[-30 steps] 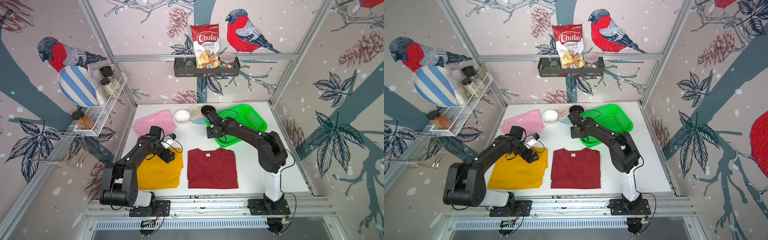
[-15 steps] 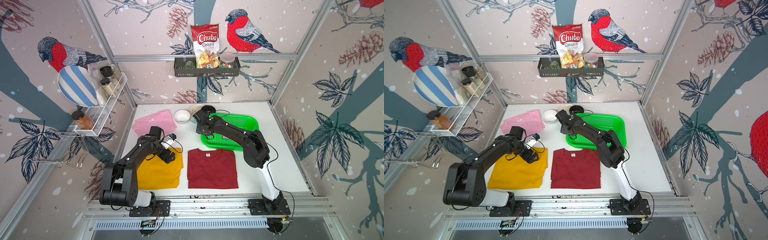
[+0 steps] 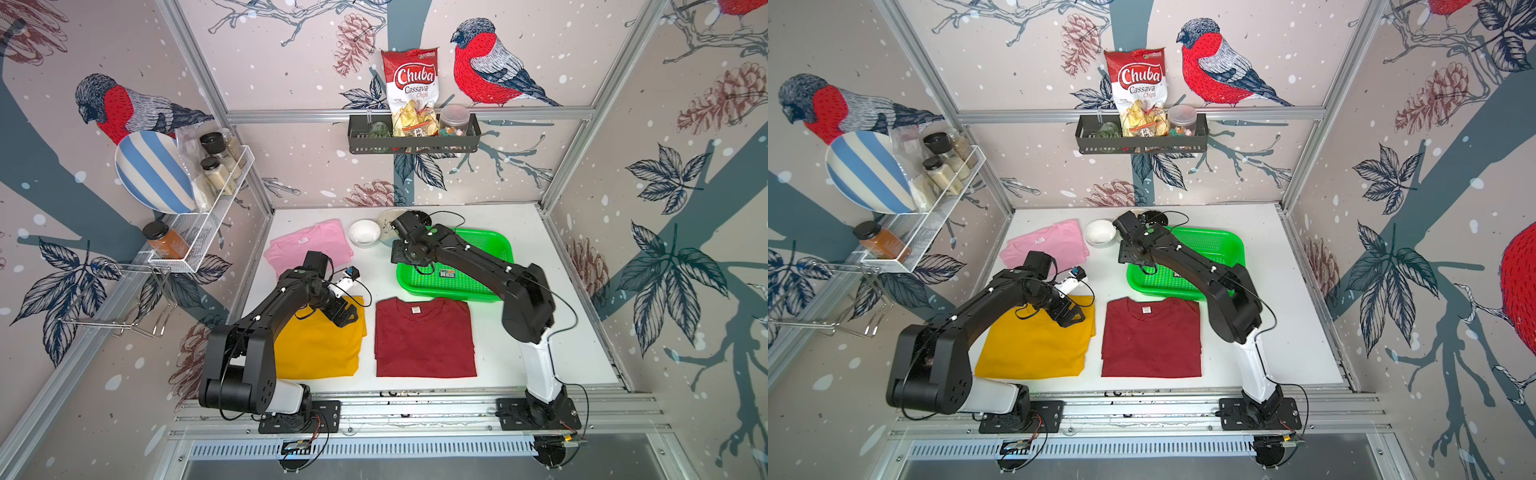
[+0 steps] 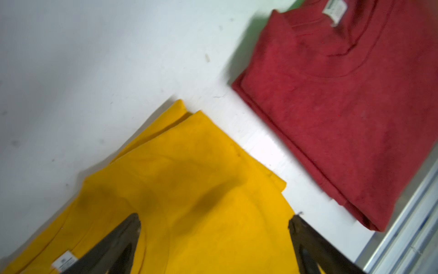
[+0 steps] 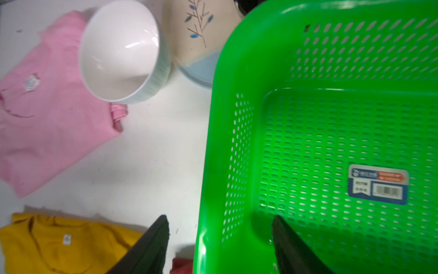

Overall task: Put the folded t-shirts into the basket
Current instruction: Move the bin to the center of the board, then move the T-shirt to the center of the board.

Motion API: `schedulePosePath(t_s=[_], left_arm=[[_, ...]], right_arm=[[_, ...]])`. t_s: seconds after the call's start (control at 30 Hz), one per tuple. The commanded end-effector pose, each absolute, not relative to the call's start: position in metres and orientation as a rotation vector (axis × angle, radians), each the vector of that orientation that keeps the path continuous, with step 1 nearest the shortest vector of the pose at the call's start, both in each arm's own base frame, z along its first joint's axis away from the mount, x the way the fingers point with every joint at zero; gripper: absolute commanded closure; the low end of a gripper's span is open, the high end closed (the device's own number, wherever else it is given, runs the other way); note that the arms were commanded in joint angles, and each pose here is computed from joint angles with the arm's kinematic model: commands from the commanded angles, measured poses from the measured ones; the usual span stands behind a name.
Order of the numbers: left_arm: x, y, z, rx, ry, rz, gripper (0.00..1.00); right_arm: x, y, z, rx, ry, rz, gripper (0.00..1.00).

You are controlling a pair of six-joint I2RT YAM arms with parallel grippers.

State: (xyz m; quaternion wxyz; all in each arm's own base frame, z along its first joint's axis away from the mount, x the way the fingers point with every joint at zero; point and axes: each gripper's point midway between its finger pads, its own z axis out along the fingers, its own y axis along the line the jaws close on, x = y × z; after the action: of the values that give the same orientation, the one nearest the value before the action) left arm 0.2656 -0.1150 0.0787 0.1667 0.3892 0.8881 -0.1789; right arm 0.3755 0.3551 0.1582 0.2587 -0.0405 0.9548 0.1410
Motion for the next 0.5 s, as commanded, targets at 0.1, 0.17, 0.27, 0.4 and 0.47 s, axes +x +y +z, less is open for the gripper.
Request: schedulePosePath(t_s=[0.1, 0.17, 0.27, 0.4, 0.47], left_arm=[[0.266, -0.155, 0.101, 1.266, 2.381, -0.616, 0.03], [0.269, -0.166, 0.099, 1.309, 2.353, -0.619, 0.04], [0.278, -0.18, 0.092, 1.352, 2.294, -0.612, 0.04], [0.294, -0.196, 0.087, 1.348, 2.292, -0.557, 0.05], [0.299, -0.2, 0.082, 1.333, 2.33, -0.541, 0.06]], right_arm=[[0.32, 0.307, 0.218, -0.288, 2.405, 0.478, 0.01], [0.295, 0.282, 0.211, -0.32, 2.388, 0.434, 0.0], [0.257, 0.251, 0.182, -0.301, 2.434, 0.417, 0.01], [0.219, 0.214, 0.133, -0.132, 2.551, 0.426, 0.05], [0.203, 0.202, 0.109, -0.012, 2.586, 0.446, 0.08]])
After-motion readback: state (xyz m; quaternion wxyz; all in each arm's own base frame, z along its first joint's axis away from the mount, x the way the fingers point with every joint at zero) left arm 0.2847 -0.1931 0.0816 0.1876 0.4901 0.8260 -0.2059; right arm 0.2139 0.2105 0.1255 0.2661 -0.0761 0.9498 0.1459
